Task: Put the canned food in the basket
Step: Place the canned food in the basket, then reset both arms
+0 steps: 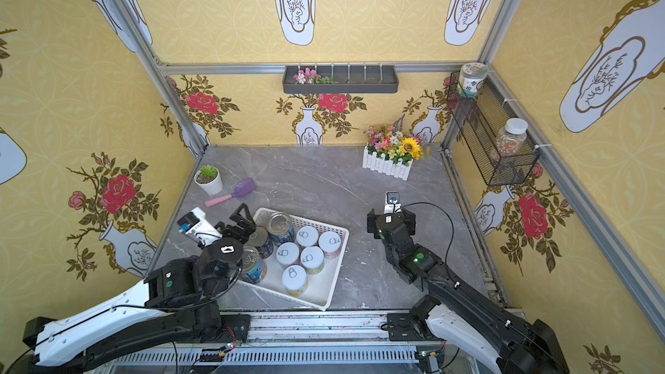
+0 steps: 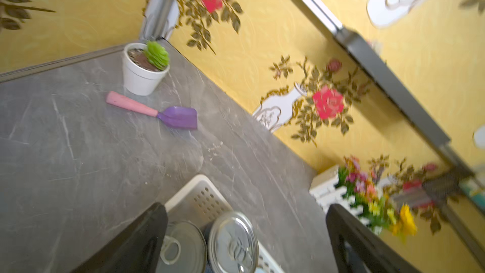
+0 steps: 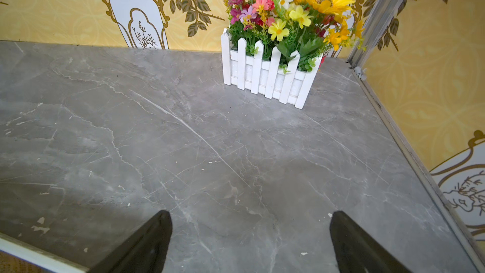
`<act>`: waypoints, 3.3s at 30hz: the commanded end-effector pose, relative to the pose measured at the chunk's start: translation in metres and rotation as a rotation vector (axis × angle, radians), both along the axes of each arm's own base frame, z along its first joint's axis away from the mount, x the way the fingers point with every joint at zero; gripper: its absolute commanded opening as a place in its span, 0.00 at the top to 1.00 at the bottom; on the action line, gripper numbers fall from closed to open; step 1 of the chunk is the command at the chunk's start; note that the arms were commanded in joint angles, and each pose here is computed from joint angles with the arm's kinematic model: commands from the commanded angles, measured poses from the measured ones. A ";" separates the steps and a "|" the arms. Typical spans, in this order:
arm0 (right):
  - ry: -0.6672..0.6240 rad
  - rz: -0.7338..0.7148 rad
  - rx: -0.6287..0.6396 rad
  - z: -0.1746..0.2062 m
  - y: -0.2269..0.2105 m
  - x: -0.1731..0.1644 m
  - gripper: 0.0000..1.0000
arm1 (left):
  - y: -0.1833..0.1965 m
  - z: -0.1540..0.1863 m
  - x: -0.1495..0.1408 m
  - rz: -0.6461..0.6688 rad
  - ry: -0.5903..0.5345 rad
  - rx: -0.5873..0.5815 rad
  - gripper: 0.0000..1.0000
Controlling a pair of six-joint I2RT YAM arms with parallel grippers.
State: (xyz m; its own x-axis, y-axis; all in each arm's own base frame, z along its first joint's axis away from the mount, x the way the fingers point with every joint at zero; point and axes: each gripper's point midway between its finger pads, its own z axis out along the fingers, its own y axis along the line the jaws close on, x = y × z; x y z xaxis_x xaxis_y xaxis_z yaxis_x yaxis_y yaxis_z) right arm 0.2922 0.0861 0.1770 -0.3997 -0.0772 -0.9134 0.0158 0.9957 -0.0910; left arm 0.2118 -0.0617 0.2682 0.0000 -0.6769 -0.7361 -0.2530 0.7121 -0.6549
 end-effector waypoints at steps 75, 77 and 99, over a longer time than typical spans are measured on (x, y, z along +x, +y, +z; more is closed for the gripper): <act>-0.059 -0.244 -0.227 -0.065 -0.066 0.049 0.03 | -0.093 0.178 -0.040 -0.521 -0.239 0.235 0.00; -0.052 -0.259 -0.231 -0.066 -0.069 0.051 0.03 | -0.068 0.161 -0.027 -0.442 -0.252 0.252 0.00; -0.065 -0.098 0.030 -0.097 -0.097 0.064 0.03 | 0.118 -0.103 0.056 0.383 0.027 0.569 0.00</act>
State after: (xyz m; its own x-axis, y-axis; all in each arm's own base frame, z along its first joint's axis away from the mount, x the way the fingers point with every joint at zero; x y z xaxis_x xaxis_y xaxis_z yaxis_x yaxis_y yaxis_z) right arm 0.3525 -0.0284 0.0804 -0.3858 -0.0259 -0.9222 0.2157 0.9694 -0.1175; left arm 0.2758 0.0434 0.1267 -0.0843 -0.1207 -0.9891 -0.5691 0.8206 -0.0517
